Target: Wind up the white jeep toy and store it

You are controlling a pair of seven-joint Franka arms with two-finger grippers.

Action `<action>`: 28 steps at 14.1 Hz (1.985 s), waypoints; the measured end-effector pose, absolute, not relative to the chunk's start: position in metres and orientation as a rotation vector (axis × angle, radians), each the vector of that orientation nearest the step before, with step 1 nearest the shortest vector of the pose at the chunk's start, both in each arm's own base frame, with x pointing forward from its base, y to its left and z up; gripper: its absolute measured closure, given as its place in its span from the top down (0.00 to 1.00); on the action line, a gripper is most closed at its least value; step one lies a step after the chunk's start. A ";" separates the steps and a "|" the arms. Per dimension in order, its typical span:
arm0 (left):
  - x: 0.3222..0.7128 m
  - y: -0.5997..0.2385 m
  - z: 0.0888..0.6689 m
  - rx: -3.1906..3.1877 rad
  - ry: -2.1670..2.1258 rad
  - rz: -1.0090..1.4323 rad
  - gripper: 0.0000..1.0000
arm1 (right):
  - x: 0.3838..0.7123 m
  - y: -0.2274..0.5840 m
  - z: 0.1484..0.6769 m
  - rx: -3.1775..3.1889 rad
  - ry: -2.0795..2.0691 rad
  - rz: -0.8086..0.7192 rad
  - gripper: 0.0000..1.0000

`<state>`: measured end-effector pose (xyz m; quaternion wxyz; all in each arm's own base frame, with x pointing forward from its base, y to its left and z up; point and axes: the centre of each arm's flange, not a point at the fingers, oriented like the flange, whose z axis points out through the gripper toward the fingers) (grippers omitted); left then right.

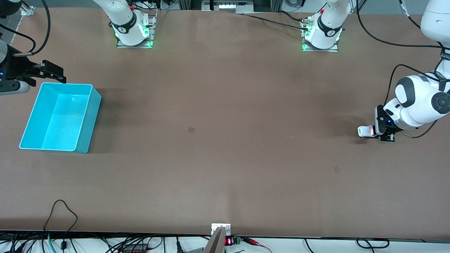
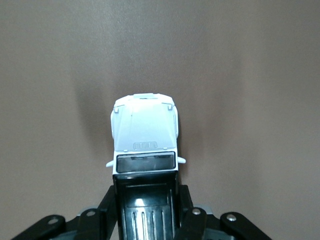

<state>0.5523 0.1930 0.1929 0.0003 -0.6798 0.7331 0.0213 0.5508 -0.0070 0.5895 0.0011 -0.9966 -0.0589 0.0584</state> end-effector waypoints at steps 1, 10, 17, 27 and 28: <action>0.552 0.194 0.193 -2.136 2.302 0.067 0.52 | 0.551 -0.007 0.589 -3.128 -0.185 0.183 1.00; 0.562 0.151 0.209 -2.090 2.460 0.118 1.00 | 0.551 -0.007 0.590 -3.129 -0.185 0.183 1.00; 0.576 0.097 0.289 -1.940 2.512 0.113 1.00 | 0.551 -0.007 0.590 -3.129 -0.186 0.183 1.00; 0.583 0.027 0.334 -1.793 2.556 0.044 1.00 | 0.551 -0.007 0.590 -3.129 -0.186 0.183 1.00; 0.584 0.018 0.336 -1.777 2.565 0.039 1.00 | 0.551 -0.007 0.590 -3.129 -0.186 0.183 1.00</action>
